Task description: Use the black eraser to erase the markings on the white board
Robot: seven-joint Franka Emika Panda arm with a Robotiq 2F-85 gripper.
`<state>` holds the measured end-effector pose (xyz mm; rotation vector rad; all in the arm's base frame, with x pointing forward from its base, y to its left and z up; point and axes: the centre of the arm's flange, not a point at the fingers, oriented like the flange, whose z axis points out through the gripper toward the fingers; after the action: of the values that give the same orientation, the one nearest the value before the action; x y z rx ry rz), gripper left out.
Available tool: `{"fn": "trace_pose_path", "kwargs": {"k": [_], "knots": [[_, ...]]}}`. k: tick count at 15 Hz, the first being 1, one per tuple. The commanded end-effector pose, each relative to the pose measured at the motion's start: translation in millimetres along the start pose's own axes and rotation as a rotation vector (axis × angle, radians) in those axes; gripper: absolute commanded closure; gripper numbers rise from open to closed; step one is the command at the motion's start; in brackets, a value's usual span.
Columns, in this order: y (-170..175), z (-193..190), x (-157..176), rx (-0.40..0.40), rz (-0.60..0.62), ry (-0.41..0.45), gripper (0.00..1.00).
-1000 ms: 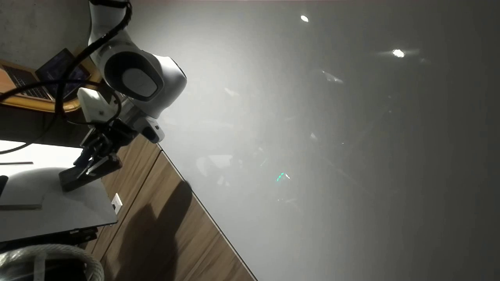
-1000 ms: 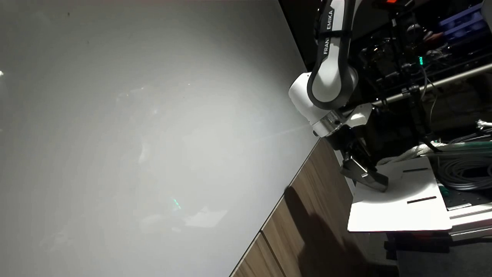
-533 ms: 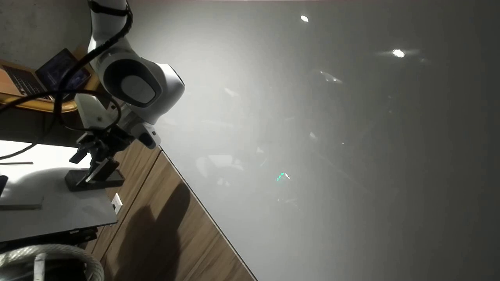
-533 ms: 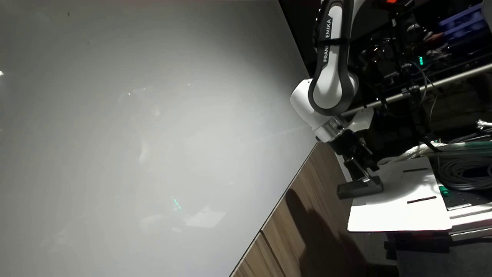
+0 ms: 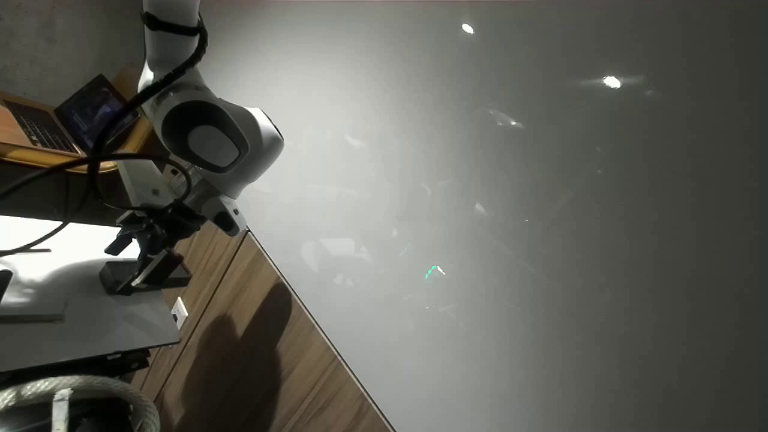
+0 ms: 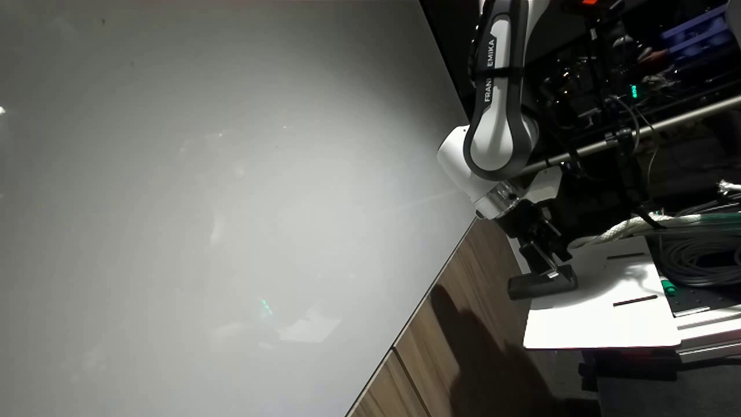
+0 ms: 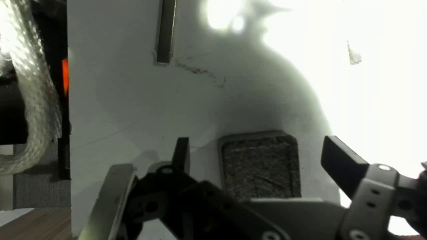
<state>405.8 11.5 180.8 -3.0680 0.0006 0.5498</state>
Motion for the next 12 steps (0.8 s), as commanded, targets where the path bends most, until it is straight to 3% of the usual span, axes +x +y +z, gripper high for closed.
{"fn": "trace_pose_path", "kwargs": {"k": [1,12], "knots": [[-5.4,3.5,6.8,0.019,-0.028,-0.001,0.0],[-30.6,17.9,4.1,0.007,-0.075,-0.034,0.0]]}}
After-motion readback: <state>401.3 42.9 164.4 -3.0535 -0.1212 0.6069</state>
